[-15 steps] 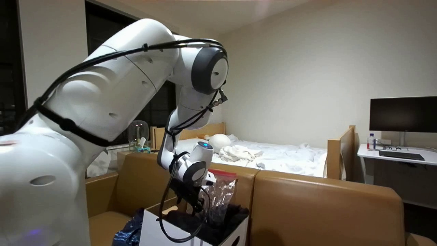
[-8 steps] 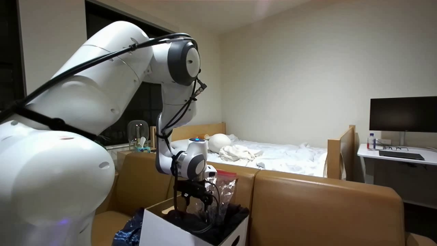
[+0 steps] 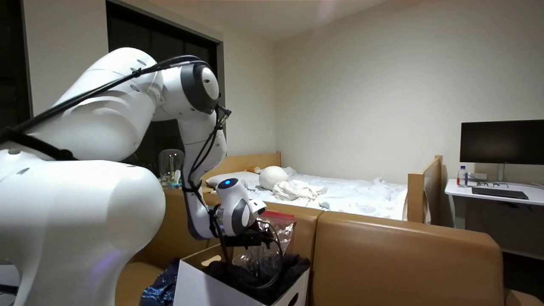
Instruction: Move the packet from the box and put it on the sofa
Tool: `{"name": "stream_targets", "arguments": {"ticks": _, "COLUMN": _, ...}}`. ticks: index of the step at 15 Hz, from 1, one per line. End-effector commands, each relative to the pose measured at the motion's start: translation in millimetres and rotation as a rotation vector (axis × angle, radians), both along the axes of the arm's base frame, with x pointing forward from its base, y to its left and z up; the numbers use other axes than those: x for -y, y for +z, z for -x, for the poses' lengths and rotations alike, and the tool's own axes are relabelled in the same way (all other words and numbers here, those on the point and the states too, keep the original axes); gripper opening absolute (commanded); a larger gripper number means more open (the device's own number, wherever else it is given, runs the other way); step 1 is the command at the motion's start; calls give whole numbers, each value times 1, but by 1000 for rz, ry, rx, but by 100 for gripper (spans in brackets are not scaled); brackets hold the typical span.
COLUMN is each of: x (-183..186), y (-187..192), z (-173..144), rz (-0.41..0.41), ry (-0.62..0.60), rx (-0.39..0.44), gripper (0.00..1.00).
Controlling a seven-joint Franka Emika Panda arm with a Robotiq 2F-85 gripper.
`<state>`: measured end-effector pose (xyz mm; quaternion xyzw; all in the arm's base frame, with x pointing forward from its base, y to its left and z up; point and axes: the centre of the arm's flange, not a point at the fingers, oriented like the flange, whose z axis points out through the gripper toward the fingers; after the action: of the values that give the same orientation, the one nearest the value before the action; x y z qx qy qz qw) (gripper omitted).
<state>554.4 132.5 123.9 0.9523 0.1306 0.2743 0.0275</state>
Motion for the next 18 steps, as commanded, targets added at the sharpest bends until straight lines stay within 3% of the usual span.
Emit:
{"name": "stream_targets", "arguments": {"ticks": 1, "x": -13, "y": -30, "z": 12, "rz": 1, "ry": -99, "rx": 179, "gripper": 100}}
{"name": "stream_targets", "arguments": {"ticks": 5, "x": -28, "y": -34, "z": -1, "rz": 81, "ry": -242, "rx": 209, "gripper": 100}}
{"name": "stream_targets", "arguments": {"ticks": 6, "x": -28, "y": -37, "z": 2, "rz": 106, "ry": -253, "rx": 201, "gripper": 84}}
{"name": "stream_targets", "arguments": {"ticks": 7, "x": -27, "y": -42, "z": 7, "rz": 124, "ry": -273, "rx": 188, "gripper": 74}}
{"name": "stream_targets", "arguments": {"ticks": 11, "x": -10, "y": -65, "z": 26, "rz": 172, "ry": -358, "rx": 123, "gripper": 47}}
{"name": "stream_targets", "arguments": {"ticks": 18, "x": -11, "y": -56, "z": 24, "rz": 132, "ry": -439, "rx": 172, "gripper": 3}}
